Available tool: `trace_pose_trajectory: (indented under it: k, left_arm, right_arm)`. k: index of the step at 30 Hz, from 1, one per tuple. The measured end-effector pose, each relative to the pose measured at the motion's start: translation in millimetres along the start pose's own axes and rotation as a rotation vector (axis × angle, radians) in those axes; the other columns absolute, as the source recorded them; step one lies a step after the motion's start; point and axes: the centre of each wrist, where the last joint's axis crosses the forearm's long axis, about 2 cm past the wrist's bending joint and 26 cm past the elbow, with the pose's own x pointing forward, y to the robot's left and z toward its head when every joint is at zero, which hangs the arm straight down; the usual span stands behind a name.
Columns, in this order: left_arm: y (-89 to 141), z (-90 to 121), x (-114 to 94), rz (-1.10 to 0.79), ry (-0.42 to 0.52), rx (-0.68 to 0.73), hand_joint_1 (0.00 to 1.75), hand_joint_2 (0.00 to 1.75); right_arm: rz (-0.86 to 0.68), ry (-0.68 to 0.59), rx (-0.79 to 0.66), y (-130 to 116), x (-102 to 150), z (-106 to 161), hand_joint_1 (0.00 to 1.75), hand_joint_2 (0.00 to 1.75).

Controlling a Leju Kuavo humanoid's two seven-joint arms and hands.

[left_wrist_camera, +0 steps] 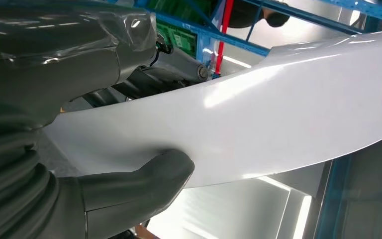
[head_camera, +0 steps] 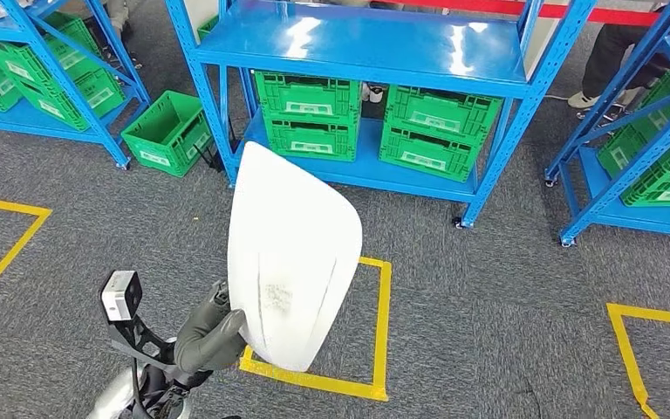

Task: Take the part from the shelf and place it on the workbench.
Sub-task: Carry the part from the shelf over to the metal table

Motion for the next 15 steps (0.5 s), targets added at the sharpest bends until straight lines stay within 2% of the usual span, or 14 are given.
trace_pose_trajectory:
  k: [5,15]
  left_arm:
    - [1,3,0,-0.008,0.008,-0.007,1.75,1.75]
    - [1,9,-2,-0.007,0.030,-0.006,1.75,1.75]
  right_arm:
    - [0.015,-0.021,0.009,1,19,2,0.00,0.00]
    - [0.024,-0.022,0.012,2,21,2,0.00,0.00]
